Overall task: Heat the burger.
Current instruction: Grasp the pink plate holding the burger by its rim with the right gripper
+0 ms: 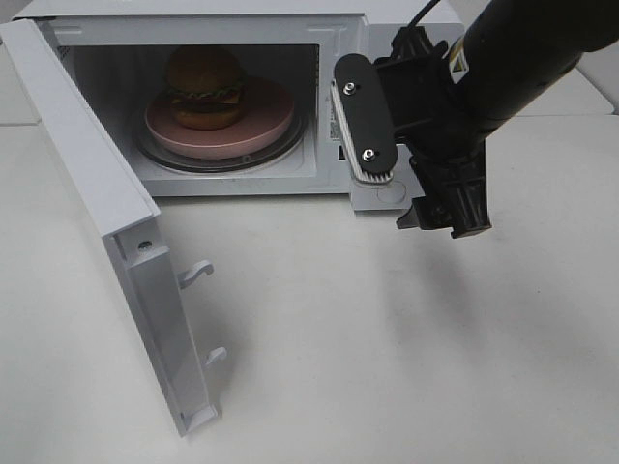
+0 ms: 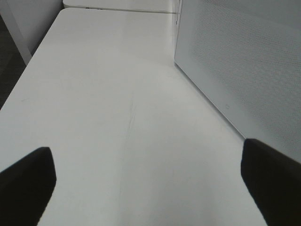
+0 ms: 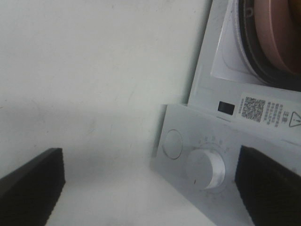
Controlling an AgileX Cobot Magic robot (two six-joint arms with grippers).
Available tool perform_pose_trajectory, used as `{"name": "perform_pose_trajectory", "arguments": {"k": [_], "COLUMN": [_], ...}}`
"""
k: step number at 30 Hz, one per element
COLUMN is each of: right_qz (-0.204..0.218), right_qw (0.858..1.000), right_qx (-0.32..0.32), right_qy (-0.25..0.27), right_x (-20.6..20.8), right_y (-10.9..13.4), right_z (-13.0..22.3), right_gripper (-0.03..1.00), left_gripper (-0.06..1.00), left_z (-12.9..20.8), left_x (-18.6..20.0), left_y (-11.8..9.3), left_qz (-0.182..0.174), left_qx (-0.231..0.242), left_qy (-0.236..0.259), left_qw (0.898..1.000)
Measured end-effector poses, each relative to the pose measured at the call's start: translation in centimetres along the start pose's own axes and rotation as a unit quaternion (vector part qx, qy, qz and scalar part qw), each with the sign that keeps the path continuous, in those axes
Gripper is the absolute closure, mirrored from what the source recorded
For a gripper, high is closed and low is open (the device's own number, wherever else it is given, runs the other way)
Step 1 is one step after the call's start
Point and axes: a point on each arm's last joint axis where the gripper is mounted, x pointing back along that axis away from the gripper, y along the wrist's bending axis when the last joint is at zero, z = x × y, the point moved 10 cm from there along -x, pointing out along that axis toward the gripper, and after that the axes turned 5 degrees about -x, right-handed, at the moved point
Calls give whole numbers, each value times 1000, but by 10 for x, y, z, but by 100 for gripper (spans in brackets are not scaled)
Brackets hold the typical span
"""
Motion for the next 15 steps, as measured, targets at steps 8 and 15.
{"name": "perform_pose_trajectory", "arguments": {"k": [8,15], "right_qz": [14,19], "right_qw": [999,999], "right_qx": [33,38], "right_qy": [-19,-24], "right_x": [-24,-47], "right_y": [-21,-34], "right_z": [-36,-48], "right_gripper": [5,6], "left_gripper": [-5,-5], "left_z": [0,0], "left_x": [0,0], "left_y": [0,0], "left_qz": [0,0], "left_qx": [0,0], "left_qy": [0,0], "left_qw": [1000,1000]}}
